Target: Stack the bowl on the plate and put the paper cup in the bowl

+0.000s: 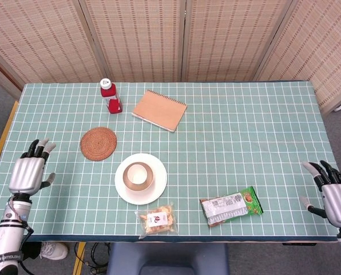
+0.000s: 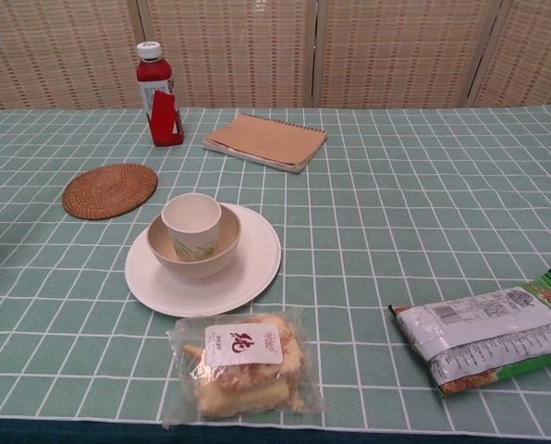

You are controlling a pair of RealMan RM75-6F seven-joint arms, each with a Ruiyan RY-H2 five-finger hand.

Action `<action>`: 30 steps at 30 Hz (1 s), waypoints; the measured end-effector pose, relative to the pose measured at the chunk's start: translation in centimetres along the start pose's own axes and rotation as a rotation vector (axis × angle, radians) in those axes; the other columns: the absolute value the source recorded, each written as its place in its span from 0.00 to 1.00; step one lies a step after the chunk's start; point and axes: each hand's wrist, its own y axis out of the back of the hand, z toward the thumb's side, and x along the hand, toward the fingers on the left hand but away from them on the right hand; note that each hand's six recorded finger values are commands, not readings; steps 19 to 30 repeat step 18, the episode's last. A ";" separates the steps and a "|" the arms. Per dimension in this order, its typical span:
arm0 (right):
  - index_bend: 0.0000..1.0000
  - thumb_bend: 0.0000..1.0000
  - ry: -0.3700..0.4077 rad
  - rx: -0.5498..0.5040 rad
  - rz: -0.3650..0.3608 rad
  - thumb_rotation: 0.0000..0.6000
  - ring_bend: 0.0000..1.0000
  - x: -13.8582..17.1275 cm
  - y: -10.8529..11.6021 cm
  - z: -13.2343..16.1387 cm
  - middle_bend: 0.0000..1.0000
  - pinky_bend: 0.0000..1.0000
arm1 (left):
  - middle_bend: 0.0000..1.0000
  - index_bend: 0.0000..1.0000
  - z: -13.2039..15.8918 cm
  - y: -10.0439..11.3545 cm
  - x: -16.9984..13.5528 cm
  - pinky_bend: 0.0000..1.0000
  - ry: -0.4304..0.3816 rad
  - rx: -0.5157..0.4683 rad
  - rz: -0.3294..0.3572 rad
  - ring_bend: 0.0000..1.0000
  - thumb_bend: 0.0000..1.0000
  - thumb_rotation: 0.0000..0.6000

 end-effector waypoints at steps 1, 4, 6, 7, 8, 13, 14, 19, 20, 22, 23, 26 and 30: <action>0.12 0.23 0.001 0.000 0.003 1.00 0.04 0.0 -0.1 0.0 0.15 0.14 | 0.01 0.14 -0.4 -0.1 -0.5 0.30 0.010 -0.002 0.008 0.05 0.29 1.00; 0.12 0.23 0.004 -0.006 0.011 1.00 0.04 0.0 -0.1 0.1 0.15 0.14 | 0.01 0.14 -1.2 -0.6 -2.1 0.29 0.030 0.000 0.028 0.05 0.29 1.00; 0.12 0.23 0.004 -0.008 0.012 1.00 0.04 0.0 -0.1 0.1 0.15 0.14 | 0.01 0.14 -1.5 -0.8 -3.1 0.29 0.036 0.000 0.041 0.05 0.29 1.00; 0.12 0.23 0.003 -0.011 0.011 1.00 0.04 0.1 -0.1 0.1 0.15 0.14 | 0.01 0.14 -1.5 -0.8 -3.4 0.29 0.037 -0.002 0.047 0.05 0.29 1.00; 0.12 0.24 0.003 -0.013 0.011 1.00 0.04 0.1 -0.1 0.1 0.15 0.14 | 0.01 0.14 -1.6 -0.9 -3.8 0.29 0.038 -0.004 0.057 0.05 0.29 1.00; 0.12 0.23 -0.002 -0.016 0.012 1.00 0.04 0.3 -0.2 0.0 0.15 0.14 | 0.01 0.14 -1.7 -1.4 -5.2 0.29 0.035 0.006 0.064 0.05 0.29 1.00; 0.12 0.23 -0.002 -0.017 0.011 1.00 0.04 0.3 -0.2 0.0 0.15 0.14 | 0.01 0.14 -1.7 -1.4 -5.5 0.29 0.035 0.008 0.060 0.05 0.29 1.00; 0.12 0.24 -0.001 -0.020 0.008 1.00 0.04 0.4 -0.2 0.1 0.15 0.14 | 0.01 0.14 -1.9 -1.3 -6.0 0.29 0.046 0.008 0.060 0.05 0.29 1.00; 0.12 0.24 -0.001 -0.020 0.008 1.00 0.04 0.4 -0.2 0.1 0.15 0.14 | 0.01 0.14 -1.9 -1.3 -6.0 0.29 0.046 0.008 0.060 0.05 0.29 1.00; 0.12 0.24 -0.001 -0.020 0.008 1.00 0.04 0.4 -0.2 0.1 0.15 0.14 | 0.01 0.14 -1.9 -1.3 -6.0 0.29 0.046 0.008 0.060 0.05 0.29 1.00; 0.12 0.24 -0.001 -0.020 0.008 1.00 0.04 0.4 -0.2 0.1 0.15 0.14 | 0.01 0.14 -1.9 -1.3 -6.0 0.29 0.046 0.008 0.060 0.05 0.29 1.00; 0.12 0.24 -0.001 -0.020 0.008 1.00 0.04 0.4 -0.2 0.1 0.15 0.14 | 0.01 0.14 -1.9 -1.3 -6.0 0.29 0.046 0.008 0.060 0.05 0.29 1.00; 0.12 0.24 -0.001 -0.020 0.008 1.00 0.04 0.4 -0.2 0.1 0.15 0.14 | 0.01 0.14 -1.9 -1.3 -6.0 0.29 0.046 0.008 0.060 0.05 0.29 1.00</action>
